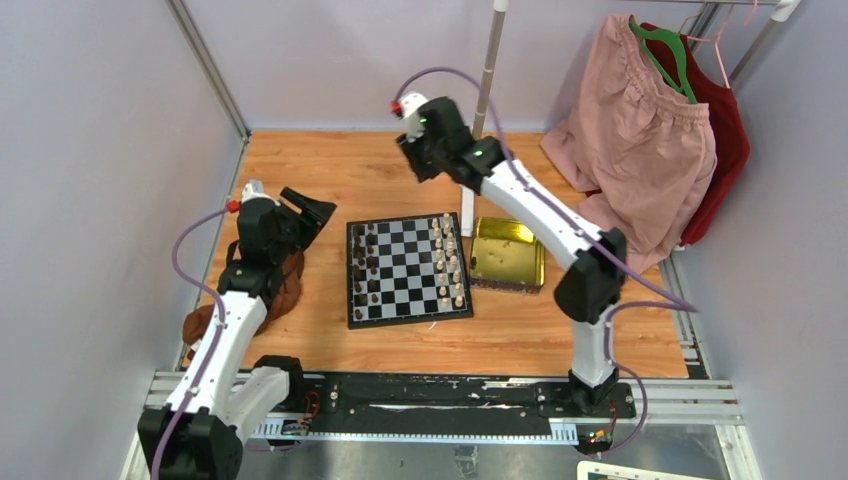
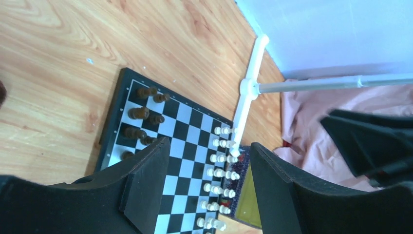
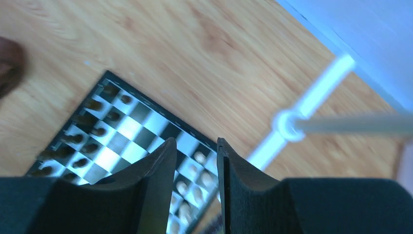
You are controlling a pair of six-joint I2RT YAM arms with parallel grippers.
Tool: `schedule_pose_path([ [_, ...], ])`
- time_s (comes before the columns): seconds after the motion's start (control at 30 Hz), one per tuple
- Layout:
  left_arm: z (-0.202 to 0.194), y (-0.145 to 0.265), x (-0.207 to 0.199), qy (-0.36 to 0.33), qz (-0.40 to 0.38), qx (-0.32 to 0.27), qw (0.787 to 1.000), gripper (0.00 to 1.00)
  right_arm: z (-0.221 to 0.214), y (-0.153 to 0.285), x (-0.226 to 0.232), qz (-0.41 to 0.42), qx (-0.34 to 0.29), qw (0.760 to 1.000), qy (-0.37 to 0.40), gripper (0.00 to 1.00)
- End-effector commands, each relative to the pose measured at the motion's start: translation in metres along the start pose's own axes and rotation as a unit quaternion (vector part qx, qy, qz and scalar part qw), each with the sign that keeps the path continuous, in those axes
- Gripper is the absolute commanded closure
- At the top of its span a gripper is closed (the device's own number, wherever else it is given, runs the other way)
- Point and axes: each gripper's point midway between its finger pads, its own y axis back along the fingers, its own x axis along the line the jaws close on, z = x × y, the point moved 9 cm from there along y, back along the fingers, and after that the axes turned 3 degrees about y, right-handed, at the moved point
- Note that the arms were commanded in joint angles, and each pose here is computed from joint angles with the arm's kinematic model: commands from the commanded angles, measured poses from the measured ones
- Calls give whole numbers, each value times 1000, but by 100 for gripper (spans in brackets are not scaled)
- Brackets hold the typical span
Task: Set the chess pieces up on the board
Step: Place the chess piece on the chessboard, then pick up the chess piece from the storage box.
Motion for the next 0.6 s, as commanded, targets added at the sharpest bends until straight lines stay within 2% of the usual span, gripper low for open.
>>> schedule_pose_path([
  [0.0, 8, -11, -3, -53, 44, 5, 998, 33, -44, 41, -46, -89, 54, 992, -67, 59],
  [0.1, 10, -19, -9, -88, 60, 16, 994, 33, -80, 65, -59, -109, 69, 984, -119, 59],
  [0.27, 2, -31, -6, -111, 77, 43, 990, 33, -144, 78, -56, -126, 110, 971, -173, 59],
  [0.4, -4, -34, -2, -128, 84, 60, 986, 33, -174, 79, -48, -113, 115, 962, -221, 66],
  [0.57, -5, -34, -1, -148, 84, 65, 983, 32, -201, 77, -40, -79, 114, 962, -236, 66],
])
